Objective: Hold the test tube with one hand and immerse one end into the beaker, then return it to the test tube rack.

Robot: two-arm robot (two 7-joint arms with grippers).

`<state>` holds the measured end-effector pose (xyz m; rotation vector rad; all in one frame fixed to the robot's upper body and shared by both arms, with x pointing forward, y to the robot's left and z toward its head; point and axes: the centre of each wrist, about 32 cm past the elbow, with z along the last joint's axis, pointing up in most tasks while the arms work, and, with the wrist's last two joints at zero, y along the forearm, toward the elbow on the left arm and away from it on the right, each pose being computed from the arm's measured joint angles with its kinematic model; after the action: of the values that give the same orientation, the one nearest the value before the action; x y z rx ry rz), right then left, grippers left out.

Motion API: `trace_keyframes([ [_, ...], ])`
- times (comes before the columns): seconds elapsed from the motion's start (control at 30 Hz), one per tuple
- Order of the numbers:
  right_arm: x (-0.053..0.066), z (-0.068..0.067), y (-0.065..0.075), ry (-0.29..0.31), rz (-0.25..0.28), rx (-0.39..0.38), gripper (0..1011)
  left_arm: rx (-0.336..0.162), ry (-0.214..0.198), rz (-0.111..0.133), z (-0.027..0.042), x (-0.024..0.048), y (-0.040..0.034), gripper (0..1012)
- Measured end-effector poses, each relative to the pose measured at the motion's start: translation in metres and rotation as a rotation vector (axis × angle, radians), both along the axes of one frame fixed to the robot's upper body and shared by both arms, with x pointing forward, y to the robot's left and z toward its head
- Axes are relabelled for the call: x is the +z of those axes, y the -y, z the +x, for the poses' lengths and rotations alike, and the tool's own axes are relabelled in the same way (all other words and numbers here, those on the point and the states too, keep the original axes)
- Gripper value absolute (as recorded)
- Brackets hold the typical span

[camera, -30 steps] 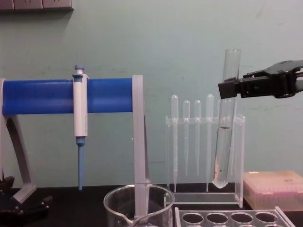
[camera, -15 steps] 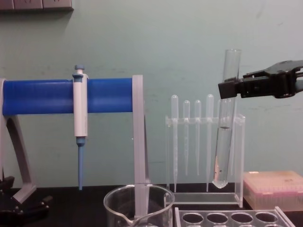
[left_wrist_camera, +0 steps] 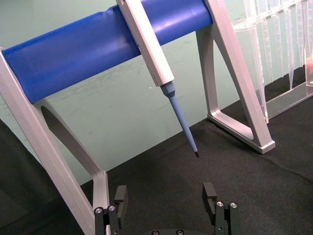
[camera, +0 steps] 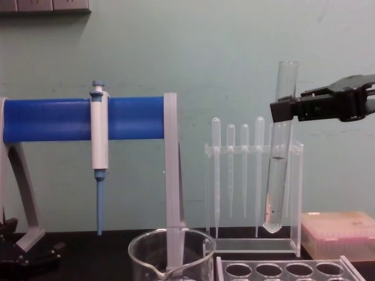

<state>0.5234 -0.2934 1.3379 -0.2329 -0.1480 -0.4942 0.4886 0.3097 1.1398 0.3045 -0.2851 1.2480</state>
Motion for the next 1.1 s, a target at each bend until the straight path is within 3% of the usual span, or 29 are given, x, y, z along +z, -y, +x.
trace_keyframes([
  [1.1, 0.0, 0.0, 0.0, 0.0, 0.0, 0.0, 241, 0.0, 0.0, 0.0, 0.0, 0.0, 0.0, 1000],
])
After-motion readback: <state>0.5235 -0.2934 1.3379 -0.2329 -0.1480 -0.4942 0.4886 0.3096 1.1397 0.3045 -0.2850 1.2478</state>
